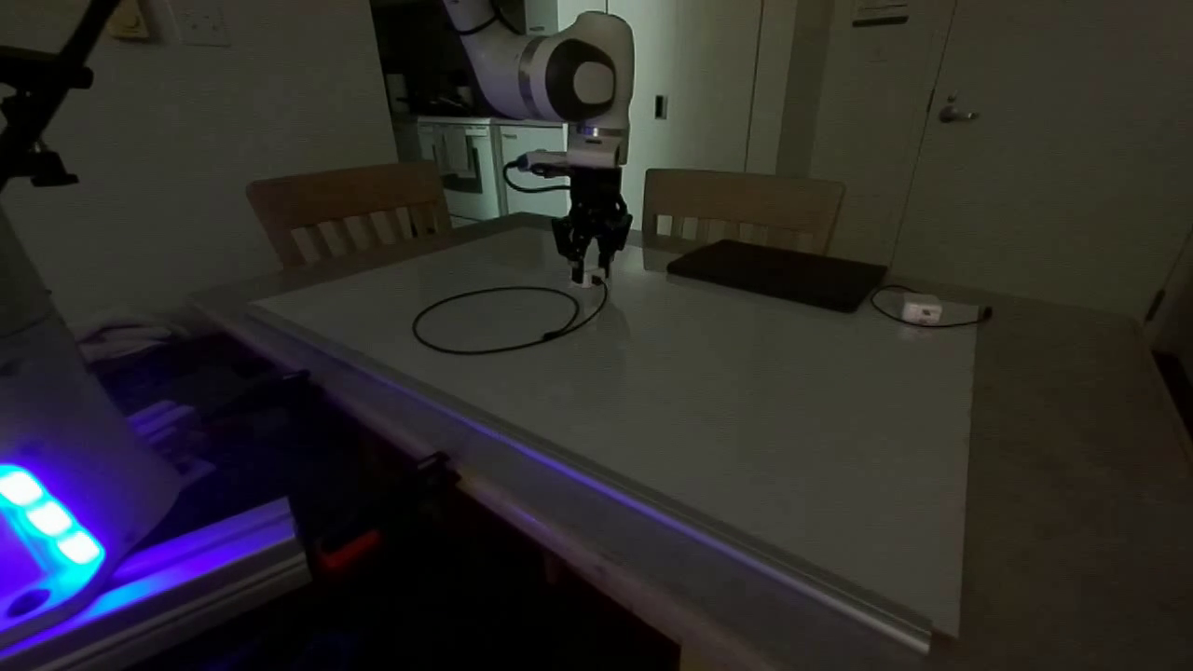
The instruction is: Take the charger and position it in the center of the table
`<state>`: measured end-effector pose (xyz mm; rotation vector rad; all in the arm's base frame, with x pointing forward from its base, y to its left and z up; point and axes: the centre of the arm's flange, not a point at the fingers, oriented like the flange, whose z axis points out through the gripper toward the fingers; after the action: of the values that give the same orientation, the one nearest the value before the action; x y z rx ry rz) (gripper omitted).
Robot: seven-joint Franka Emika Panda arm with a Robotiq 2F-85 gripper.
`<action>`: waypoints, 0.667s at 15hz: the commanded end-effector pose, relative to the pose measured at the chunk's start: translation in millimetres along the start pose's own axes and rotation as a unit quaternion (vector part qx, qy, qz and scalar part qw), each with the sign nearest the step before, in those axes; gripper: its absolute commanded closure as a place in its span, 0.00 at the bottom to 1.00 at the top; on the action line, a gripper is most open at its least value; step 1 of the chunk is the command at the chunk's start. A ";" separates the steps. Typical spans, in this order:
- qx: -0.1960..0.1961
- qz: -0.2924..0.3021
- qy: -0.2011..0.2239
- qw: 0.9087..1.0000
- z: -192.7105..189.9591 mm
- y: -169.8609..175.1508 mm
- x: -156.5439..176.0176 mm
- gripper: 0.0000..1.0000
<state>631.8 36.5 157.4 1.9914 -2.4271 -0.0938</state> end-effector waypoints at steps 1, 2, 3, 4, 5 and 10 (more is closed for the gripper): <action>0.004 -0.096 0.025 0.995 0.7 -7.8 4.4 0.75; 0.006 -0.121 -0.009 0.993 -12.2 -4.5 1.8 0.75; 0.012 -0.131 -0.035 0.991 -18.5 -2.8 -3.3 0.75; 0.005 -0.097 0.000 0.995 -3.9 -3.1 -4.3 0.75; 0.006 -0.101 -0.005 0.995 -5.5 -3.8 -5.0 0.50; -0.003 -0.138 0.011 0.990 0.3 5.7 -8.4 0.75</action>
<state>635.4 41.2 159.4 2.2339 -2.2220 -0.0870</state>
